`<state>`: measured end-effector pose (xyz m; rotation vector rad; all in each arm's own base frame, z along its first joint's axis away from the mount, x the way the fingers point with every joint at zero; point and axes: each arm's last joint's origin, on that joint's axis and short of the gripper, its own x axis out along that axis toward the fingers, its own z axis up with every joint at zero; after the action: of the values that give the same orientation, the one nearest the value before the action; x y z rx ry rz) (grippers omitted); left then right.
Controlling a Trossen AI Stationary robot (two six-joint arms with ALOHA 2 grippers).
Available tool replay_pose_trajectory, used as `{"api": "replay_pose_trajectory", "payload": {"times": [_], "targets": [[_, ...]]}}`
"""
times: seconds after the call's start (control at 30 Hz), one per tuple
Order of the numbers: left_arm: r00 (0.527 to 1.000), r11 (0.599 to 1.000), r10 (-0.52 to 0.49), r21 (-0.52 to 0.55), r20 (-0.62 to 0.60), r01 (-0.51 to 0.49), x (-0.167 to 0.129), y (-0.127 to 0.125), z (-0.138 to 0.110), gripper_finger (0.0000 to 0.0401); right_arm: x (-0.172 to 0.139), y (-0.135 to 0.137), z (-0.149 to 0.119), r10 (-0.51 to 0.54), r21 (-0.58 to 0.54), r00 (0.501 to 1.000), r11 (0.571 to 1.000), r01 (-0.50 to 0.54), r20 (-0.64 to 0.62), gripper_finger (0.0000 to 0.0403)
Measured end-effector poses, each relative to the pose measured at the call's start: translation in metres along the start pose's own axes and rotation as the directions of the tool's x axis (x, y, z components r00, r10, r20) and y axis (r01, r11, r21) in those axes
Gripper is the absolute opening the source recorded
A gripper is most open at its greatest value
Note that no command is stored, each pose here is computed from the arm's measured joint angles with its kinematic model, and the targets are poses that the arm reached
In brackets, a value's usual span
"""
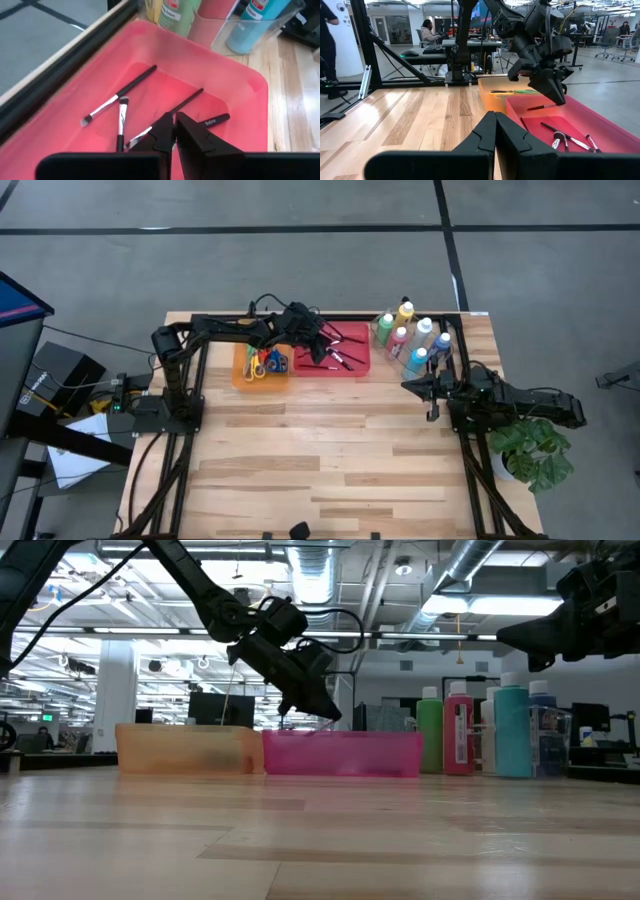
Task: Pick & Place Paint Supplies
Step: Put the black paintbrush into the pink bin, then return to Home Position
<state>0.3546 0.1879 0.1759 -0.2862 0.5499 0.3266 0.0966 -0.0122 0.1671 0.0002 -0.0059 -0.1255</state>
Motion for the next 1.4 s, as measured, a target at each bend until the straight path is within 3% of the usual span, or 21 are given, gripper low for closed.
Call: {"api": "replay_pose_trajectory", "payload": {"times": [0.27, 0.47, 0.57, 0.7, 0.8, 0.9, 1.03, 1.27, 1.33, 1.4], "targets": [[0.999, 0.999, -0.015, 0.038, 0.035, 0.014, -0.011, -0.009, 0.010, 0.0096, 0.000, 0.000, 0.000, 0.000, 0.000, 1.000, 1.000, 0.000, 0.000, 0.0000], [0.971, 0.996, -0.065, 0.068, 0.230, 0.051, -0.081, -0.037, 0.059, 0.0153, 0.000, 0.000, 0.000, 0.000, 0.000, 1.000, 1.000, 0.000, 0.000, 0.0000], [0.937, 0.990, -0.097, 0.132, 0.337, 0.054, -0.140, -0.053, 0.080, 0.0131, 0.000, 0.000, 0.000, 0.000, 0.000, 1.000, 1.000, 0.000, 0.000, 0.0000], [0.873, 0.975, -0.133, 0.219, 0.469, 0.031, -0.221, -0.069, 0.089, 0.0036, 0.000, 0.000, 0.000, 0.000, 0.000, 1.000, 1.000, 0.000, 0.000, 0.0000], [0.813, 0.970, -0.153, 0.243, 0.562, 0.015, -0.272, -0.074, 0.070, 0.0012, 0.000, 0.000, 0.000, 0.000, 0.000, 1.000, 1.000, 0.000, 0.000, 0.0000], [0.767, 0.969, -0.155, 0.246, 0.622, -0.004, -0.310, -0.073, 0.033, 0.0004, 0.000, 0.000, 0.000, 0.000, 0.000, 1.000, 1.000, 0.000, 0.000, 0.0000], [0.730, 0.982, -0.067, 0.175, 0.680, -0.072, -0.335, -0.066, -0.029, 0.0001, 0.000, 0.000, 0.000, 0.000, 0.000, 1.000, 1.000, 0.000, 0.000, 0.0000], [0.661, 0.993, -0.024, 0.097, 0.750, -0.074, -0.329, -0.052, -0.116, 0.0000, 0.000, 0.000, 0.000, 0.000, 0.000, 1.000, 1.000, 0.000, 0.000, 0.0000], [0.673, 0.994, -0.020, 0.084, 0.740, -0.063, -0.314, -0.049, -0.127, 0.0000, 0.000, 0.000, 0.000, 0.000, 0.000, 1.000, 1.000, 0.000, 0.000, 0.0000], [0.727, 0.996, -0.015, 0.078, 0.687, -0.053, -0.294, -0.045, -0.137, 0.0000, 0.000, 0.000, 0.000, 0.000, 0.000, 1.000, 1.000, 0.000, 0.000, 0.0000]]}}
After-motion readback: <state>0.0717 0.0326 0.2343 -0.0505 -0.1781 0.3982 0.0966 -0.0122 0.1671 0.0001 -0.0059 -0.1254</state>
